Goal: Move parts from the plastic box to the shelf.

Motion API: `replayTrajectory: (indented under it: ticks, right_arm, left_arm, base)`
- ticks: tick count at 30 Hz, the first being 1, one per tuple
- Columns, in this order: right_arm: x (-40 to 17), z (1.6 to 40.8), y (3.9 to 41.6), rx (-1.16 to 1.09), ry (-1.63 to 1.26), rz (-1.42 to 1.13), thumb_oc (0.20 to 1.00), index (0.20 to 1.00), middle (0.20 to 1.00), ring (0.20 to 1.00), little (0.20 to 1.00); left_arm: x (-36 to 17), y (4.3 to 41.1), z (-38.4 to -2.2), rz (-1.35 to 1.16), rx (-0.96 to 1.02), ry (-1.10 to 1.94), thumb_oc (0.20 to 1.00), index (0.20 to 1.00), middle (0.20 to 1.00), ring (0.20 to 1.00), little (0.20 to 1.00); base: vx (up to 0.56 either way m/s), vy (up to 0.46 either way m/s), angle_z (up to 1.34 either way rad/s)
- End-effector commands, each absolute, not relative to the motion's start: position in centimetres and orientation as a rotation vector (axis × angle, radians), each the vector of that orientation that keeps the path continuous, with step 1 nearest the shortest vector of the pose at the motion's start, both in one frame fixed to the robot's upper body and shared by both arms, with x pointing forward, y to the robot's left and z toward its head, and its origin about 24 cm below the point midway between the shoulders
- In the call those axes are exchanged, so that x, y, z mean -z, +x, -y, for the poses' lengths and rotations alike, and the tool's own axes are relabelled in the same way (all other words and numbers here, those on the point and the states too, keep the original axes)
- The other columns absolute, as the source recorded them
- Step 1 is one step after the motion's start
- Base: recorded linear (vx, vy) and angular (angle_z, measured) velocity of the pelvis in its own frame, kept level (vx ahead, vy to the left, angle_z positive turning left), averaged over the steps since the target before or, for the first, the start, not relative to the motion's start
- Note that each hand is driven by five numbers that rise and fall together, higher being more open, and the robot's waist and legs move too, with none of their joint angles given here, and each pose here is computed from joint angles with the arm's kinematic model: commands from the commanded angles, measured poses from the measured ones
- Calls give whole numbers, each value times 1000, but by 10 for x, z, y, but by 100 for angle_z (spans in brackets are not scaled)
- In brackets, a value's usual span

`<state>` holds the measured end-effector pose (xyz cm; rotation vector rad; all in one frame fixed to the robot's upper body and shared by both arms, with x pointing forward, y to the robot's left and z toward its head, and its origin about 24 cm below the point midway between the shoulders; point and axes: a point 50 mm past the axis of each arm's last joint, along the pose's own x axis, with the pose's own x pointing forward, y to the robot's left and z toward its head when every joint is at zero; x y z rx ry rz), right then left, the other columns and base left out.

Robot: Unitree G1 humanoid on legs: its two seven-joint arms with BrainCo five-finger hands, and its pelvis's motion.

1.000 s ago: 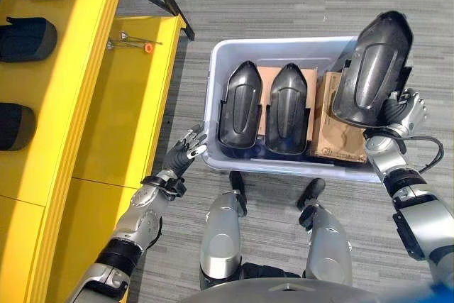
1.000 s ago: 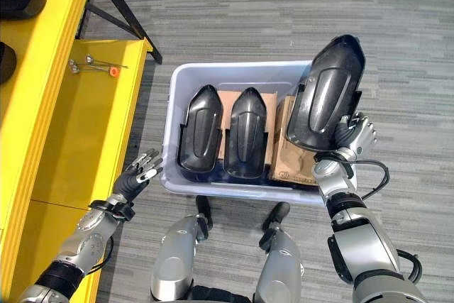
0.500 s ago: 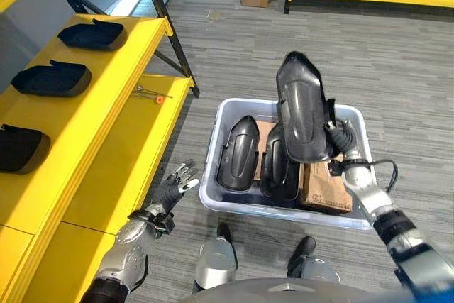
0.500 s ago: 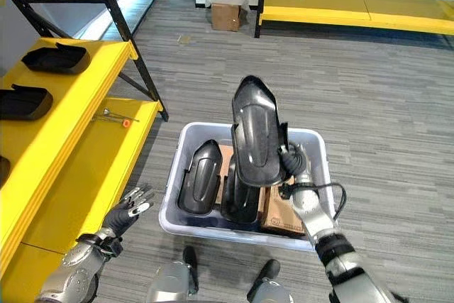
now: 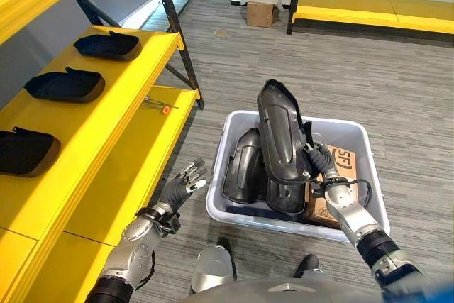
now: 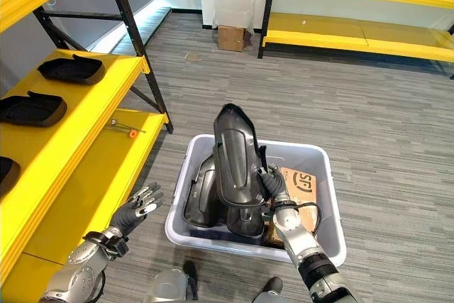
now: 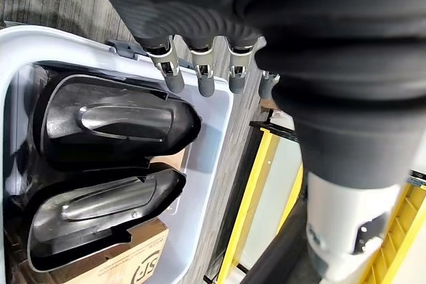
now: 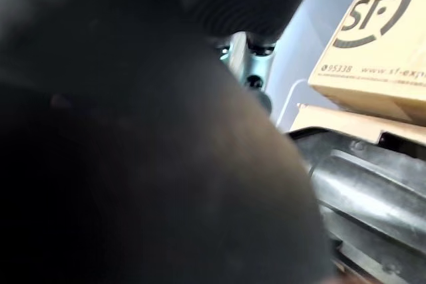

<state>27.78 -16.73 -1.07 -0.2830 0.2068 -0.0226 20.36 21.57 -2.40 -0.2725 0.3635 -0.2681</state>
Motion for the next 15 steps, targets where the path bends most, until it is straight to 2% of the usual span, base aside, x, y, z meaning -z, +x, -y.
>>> replayTrajectory:
  ticks: [1, 5, 13, 15]
  right_arm:
    - [-40, 174, 297, 29, -234, 29, 200, 200, 200, 200, 200]
    - [-40, 188, 294, 5, -241, 33, 200, 200, 200, 200, 200]
    - [-47, 171, 289, -24, -205, 64, 200, 200, 200, 200, 200]
    - [-47, 171, 287, 15, -209, 62, 200, 200, 200, 200, 200]
  left_arm:
    - [2, 215, -209, -266, 324, -219, 1000, 1000, 1000, 1000, 1000]
    - [3, 213, -205, -283, 326, -252, 1000, 1000, 1000, 1000, 1000]
    - [6, 208, -203, -313, 367, -231, 1000, 1000, 1000, 1000, 1000]
    - [6, 208, -198, -313, 426, -214, 1000, 1000, 1000, 1000, 1000]
  base:
    - [4, -109, 49]
    - [67, -161, 42]
    - [29, -100, 29]
    - [-19, -16, 114]
